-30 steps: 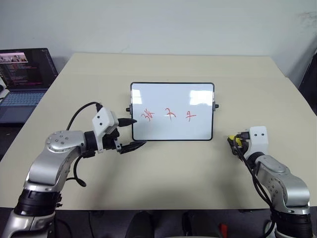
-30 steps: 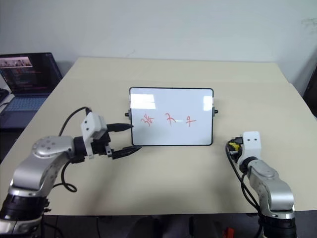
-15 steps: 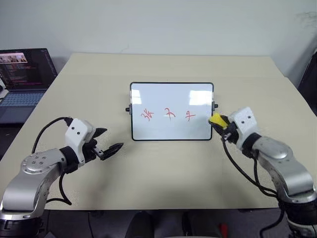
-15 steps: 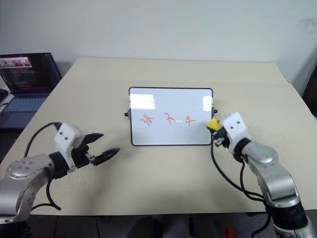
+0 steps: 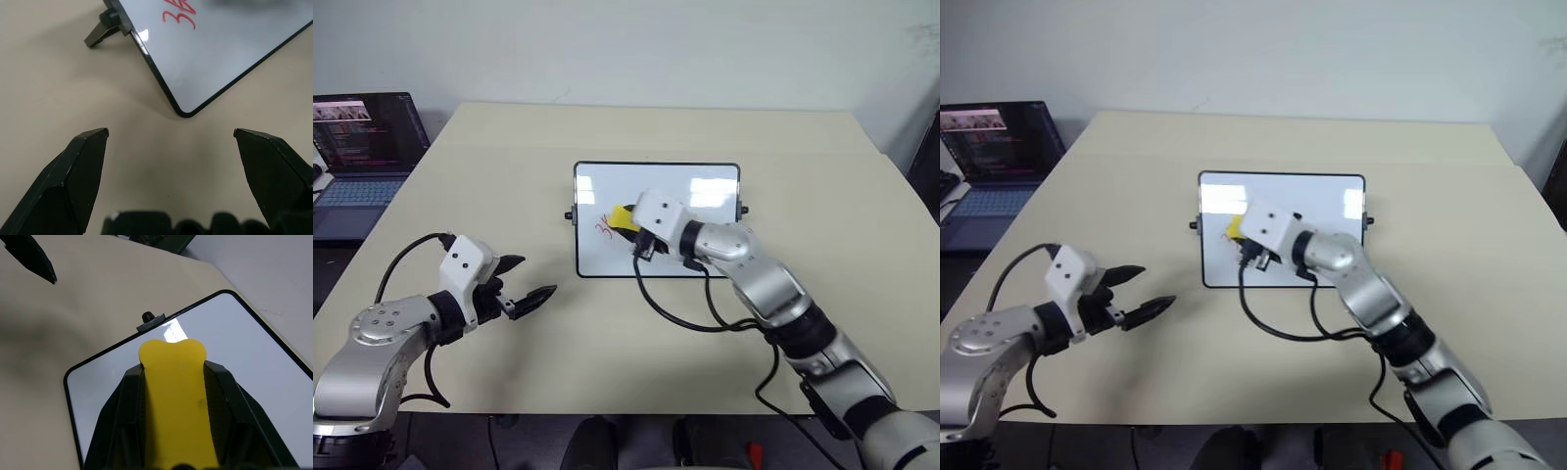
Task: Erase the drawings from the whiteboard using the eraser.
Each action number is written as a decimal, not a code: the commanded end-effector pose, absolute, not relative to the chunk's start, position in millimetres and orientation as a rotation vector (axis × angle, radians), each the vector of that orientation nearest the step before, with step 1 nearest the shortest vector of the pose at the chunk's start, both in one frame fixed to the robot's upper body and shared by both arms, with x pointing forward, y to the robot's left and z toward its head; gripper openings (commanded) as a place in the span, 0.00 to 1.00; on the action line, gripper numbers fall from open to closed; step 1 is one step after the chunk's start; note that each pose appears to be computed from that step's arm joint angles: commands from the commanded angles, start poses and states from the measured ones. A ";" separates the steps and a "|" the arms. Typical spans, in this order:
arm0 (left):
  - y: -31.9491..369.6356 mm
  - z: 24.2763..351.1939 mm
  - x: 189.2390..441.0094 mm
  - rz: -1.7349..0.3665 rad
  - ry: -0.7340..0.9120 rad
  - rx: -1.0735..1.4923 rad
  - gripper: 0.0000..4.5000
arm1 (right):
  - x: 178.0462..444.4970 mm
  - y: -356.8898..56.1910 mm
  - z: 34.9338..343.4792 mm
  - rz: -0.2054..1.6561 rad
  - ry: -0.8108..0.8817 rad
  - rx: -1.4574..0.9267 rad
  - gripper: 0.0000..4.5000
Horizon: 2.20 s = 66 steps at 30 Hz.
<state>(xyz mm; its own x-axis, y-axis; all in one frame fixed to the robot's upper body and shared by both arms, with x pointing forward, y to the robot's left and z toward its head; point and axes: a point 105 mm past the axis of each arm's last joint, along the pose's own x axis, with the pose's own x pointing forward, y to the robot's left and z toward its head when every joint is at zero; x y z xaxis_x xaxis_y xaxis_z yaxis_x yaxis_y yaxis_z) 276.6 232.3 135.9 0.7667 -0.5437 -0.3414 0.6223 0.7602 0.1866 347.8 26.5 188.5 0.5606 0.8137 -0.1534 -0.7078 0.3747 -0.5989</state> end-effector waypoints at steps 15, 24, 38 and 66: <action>224.4 150.1 281.1 -0.721 0.219 0.366 1.00 | 367.5 67.2 186.7 0.989 -0.267 -0.820 0.29; 225.7 152.0 284.2 -0.717 0.205 0.380 1.00 | 367.2 66.3 159.7 1.055 -0.123 -0.819 0.29; 228.0 152.1 287.3 -0.697 0.203 0.378 1.00 | 368.6 65.1 145.4 1.075 -0.041 -0.795 0.29; 224.8 149.0 288.1 -0.708 0.203 0.378 1.00 | 390.8 48.9 162.4 0.947 -0.051 -0.756 0.29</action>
